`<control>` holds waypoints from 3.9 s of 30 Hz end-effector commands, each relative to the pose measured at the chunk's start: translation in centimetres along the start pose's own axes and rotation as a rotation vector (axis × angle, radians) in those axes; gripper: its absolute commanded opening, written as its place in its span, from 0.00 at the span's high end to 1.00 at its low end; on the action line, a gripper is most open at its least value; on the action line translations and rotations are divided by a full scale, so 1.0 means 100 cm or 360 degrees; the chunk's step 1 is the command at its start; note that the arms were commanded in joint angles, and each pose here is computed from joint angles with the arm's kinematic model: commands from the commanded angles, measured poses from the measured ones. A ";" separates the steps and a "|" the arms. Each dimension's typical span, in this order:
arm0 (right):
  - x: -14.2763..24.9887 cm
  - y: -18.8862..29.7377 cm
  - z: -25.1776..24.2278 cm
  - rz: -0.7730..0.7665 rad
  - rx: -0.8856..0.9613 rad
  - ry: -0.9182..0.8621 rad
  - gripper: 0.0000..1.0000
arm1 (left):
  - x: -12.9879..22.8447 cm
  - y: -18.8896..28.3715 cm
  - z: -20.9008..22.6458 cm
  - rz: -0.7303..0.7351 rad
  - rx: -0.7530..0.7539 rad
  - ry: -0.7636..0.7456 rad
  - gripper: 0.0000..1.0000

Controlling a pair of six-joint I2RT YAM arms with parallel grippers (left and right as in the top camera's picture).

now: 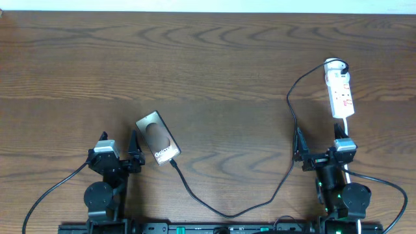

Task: Plug charger to phone and switch on socket

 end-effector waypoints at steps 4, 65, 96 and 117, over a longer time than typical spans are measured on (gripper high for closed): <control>0.013 0.006 -0.004 0.0091 0.0066 0.0024 0.01 | 0.013 -0.001 0.006 0.0061 -0.0036 0.0013 0.24; 0.014 0.007 -0.009 0.0111 0.0128 0.0101 0.00 | 0.013 -0.001 0.006 0.0061 -0.0036 0.0013 0.24; 0.014 0.007 -0.009 0.0111 0.0128 0.0101 0.01 | 0.013 -0.001 0.006 0.0061 -0.0036 0.0013 0.24; 0.014 0.007 -0.009 0.0111 0.0128 0.0101 0.01 | 0.013 -0.001 0.006 0.0061 -0.0036 0.0013 0.24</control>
Point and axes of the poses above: each gripper's point midway between its finger pads, its own y axis back along the fingers, its own z axis along the line the jaws close on, x = y × z, the point moved 5 cm from there along y, back along the fingers, and after that the axes turned 13 degrees about y, right-handed, at the moved point
